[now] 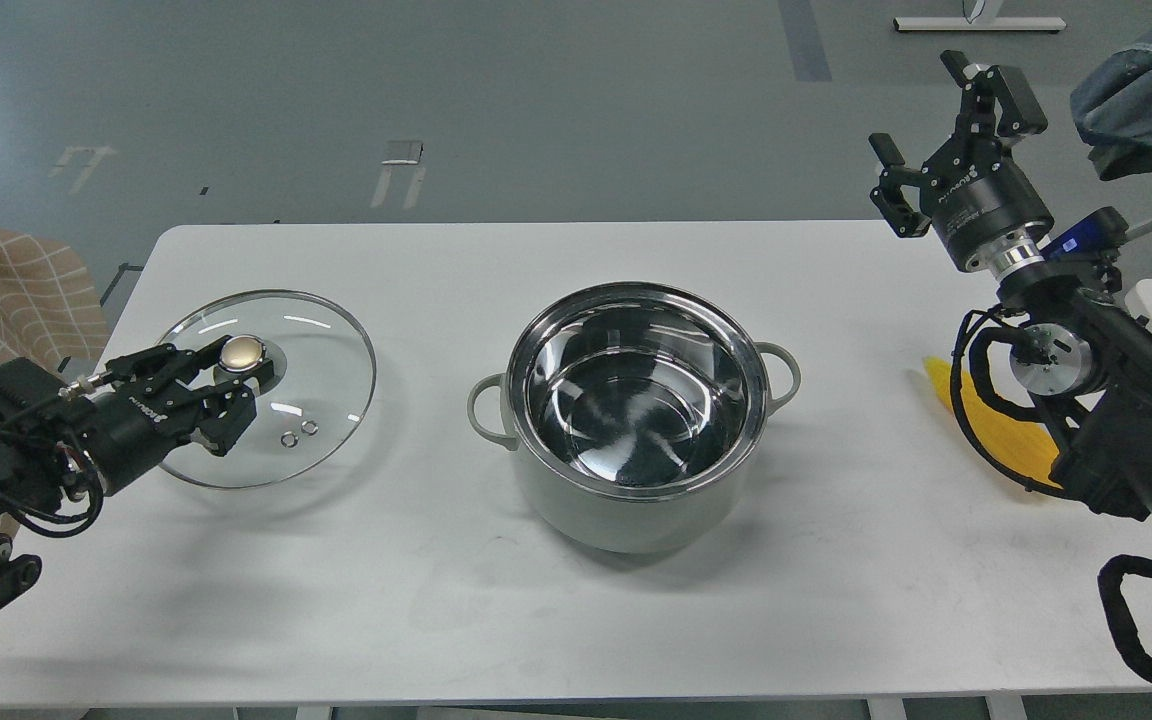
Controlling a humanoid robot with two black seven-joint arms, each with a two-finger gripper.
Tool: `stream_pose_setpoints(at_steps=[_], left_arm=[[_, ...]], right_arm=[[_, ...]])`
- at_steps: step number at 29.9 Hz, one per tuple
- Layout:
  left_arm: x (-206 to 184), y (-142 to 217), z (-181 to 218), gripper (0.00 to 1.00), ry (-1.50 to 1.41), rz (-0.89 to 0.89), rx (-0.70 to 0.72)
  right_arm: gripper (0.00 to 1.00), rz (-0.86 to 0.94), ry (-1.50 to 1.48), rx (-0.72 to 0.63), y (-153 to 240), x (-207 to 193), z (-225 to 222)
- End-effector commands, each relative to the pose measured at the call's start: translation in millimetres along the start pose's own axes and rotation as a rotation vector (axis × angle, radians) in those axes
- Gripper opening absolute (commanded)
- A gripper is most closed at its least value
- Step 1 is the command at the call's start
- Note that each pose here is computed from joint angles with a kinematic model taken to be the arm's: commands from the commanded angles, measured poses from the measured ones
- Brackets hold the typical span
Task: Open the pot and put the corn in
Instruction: 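Lower the glass lid onto the table beside the pot, then release the lid and raise the left gripper away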
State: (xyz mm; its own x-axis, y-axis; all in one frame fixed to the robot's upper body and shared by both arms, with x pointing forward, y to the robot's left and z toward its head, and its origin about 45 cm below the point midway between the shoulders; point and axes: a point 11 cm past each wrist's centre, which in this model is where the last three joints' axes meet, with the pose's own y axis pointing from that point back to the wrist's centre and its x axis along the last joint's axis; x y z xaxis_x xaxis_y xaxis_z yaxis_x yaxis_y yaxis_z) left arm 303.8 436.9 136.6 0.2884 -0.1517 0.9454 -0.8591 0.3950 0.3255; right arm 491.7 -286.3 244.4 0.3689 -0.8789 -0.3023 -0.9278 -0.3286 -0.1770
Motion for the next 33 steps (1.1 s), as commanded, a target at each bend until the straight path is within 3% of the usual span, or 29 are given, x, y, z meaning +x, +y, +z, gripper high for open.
stream_pose_setpoints(at_steps=[1,8,16,25,26,27,31,33], left_arm=[[-9.0,-2.4,0.7,0.13,0.014,-0.01,0.013],[-21.8,-7.0,5.4,0.15,0.068,-0.01,0.036],[-28.3,-3.7,6.5,0.39,0.075,-0.025,0.039],[-38.9,-1.2,5.4,0.46,0.092,-0.04,0.061],[-39.0,-1.4,5.2,0.58,0.098,-0.038,0.065],[-38.3,-1.4,4.4,0.79,0.105,-0.033,0.07],[-36.5,-1.8,2.6,0.85,0.126,-0.019,0.085],[-36.0,-1.6,2.4,0.95,0.127,-0.018,0.085]], right_arm=[[0.99,0.001,0.003,-0.003,0.9,1.0,0.6],[0.99,0.002,0.009,-0.015,3.7,2.8,3.5],[0.99,-0.001,0.013,-0.019,3.8,2.4,4.3],[0.99,0.0,0.012,-0.018,3.8,2.4,4.2],[0.99,-0.002,0.013,-0.018,3.3,2.1,3.7],[0.99,-0.001,0.013,-0.019,3.8,2.4,4.3],[0.99,-0.001,0.013,-0.019,3.8,2.4,4.3],[0.99,-0.001,0.013,-0.019,3.8,2.4,4.3]])
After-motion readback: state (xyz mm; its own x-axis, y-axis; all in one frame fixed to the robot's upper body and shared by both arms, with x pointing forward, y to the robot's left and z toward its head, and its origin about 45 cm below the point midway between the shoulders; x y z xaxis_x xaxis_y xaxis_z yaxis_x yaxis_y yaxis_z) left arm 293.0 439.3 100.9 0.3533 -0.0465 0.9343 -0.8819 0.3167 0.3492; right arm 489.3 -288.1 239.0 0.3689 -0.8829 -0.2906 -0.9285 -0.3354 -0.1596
